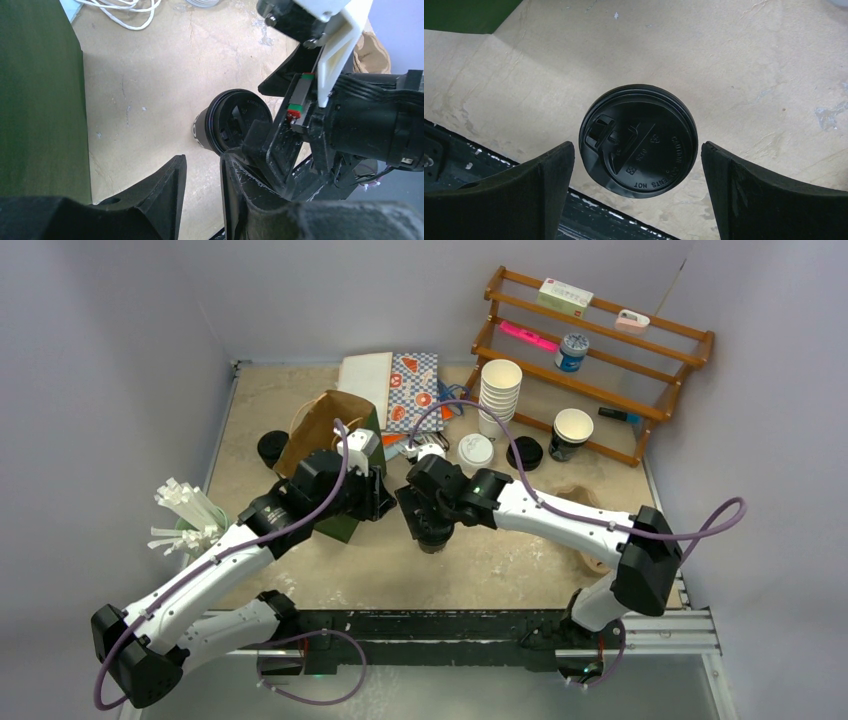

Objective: Pack the takeout coffee

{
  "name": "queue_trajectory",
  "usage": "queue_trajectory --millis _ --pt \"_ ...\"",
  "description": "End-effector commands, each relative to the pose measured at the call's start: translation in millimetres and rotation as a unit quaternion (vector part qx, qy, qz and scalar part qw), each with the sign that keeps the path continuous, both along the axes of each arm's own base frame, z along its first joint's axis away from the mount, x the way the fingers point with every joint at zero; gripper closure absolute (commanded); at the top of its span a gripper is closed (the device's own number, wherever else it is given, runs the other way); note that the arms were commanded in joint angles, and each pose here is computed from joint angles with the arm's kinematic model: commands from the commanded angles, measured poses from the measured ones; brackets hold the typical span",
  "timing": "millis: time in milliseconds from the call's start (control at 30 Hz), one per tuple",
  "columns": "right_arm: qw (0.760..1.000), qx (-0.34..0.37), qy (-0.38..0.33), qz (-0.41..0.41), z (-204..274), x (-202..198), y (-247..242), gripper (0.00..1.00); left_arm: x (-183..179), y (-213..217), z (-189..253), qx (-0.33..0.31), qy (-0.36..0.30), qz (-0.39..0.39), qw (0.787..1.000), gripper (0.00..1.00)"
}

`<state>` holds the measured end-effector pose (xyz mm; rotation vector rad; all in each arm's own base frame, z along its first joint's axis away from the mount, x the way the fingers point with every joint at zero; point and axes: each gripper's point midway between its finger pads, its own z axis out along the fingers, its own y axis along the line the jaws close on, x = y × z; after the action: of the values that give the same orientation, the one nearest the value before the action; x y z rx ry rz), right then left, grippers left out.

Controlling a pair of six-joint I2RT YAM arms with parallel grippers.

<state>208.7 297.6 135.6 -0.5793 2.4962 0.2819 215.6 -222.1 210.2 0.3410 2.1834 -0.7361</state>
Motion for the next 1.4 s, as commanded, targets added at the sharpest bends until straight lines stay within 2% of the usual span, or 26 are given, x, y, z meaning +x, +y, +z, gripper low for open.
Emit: queue_trajectory --millis 0,600,1367 --pt "1.000 -0.002 -0.007 0.013 10.2 1.5 6.7 0.03 1.7 -1.9 6.2 -0.009 -0.013 -0.001 1.000 0.66" --pt "1.000 -0.015 0.003 0.018 5.2 -3.9 5.2 0.06 3.3 -5.1 3.6 -0.007 -0.009 -0.006 1.000 0.66" --pt "0.997 -0.065 0.031 0.023 -25.7 -10.9 -5.5 0.15 2.0 -4.8 -3.1 -0.004 -0.003 -0.007 1.000 0.65"
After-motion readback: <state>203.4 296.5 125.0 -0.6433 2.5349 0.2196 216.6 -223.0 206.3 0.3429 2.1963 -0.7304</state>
